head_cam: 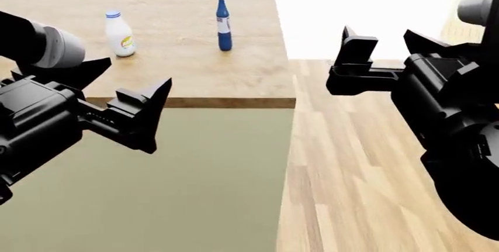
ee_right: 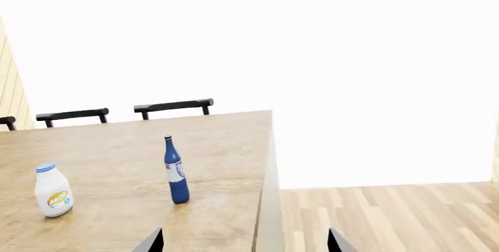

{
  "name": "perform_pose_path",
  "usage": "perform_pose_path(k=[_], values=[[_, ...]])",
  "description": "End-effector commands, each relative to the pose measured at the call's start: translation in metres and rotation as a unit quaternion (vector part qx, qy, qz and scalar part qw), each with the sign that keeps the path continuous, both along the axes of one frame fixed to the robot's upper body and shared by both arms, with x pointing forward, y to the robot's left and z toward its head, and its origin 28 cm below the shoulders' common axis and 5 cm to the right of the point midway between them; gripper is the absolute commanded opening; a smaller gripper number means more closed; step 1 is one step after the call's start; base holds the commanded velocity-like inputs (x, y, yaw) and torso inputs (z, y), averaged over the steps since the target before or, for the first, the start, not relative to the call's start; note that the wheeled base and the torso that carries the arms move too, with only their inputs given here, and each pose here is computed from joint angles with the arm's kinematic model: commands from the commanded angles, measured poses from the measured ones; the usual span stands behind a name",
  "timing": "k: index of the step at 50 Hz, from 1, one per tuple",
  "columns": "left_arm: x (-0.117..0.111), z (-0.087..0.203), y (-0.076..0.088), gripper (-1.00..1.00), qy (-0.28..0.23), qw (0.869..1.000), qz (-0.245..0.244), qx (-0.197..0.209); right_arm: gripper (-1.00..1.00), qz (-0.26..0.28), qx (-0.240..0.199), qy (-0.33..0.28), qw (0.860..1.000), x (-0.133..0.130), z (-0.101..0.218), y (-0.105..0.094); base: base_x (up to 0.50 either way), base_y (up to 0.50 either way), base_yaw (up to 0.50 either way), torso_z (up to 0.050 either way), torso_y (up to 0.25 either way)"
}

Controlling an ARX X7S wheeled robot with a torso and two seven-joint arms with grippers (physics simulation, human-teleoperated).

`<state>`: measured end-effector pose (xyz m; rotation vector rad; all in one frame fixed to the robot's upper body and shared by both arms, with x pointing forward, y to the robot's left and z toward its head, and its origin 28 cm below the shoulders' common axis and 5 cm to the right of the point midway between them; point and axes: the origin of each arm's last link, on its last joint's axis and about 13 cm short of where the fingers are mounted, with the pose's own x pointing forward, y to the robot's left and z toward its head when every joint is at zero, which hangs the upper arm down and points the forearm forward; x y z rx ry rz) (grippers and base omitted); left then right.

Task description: Move the drinks to the dining counter.

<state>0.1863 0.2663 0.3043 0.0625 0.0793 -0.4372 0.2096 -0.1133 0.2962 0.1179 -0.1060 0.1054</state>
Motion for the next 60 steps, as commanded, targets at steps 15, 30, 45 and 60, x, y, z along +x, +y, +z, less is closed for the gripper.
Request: perform_pose_path(k=[15,30,45,60], values=[[-0.010,0.002,0.000,1.00,-0.017,0.999,0.026,-0.013,1.00,0.002,0.016,0.001,1.000,-0.006,-0.003,-0.004,-0.28,-0.50,0.00,0.001,0.000],[-0.065,0.009,0.013,1.00,-0.069,0.992,0.101,-0.029,1.00,-0.014,0.041,-0.009,0.999,-0.023,-0.003,-0.014,-0.27,-0.50,0.00,0.000,0.000],[-0.125,0.009,0.031,1.00,-0.115,0.969,0.213,-0.044,1.00,-0.037,0.041,-0.020,0.998,-0.025,0.000,-0.017,-0.17,-0.30,0.00,0.000,0.000],[-0.139,0.004,0.039,1.00,-0.126,0.962,0.233,-0.065,1.00,-0.048,0.061,-0.022,0.997,-0.039,0.001,-0.022,0.00,-0.50,0.00,0.000,0.000]])
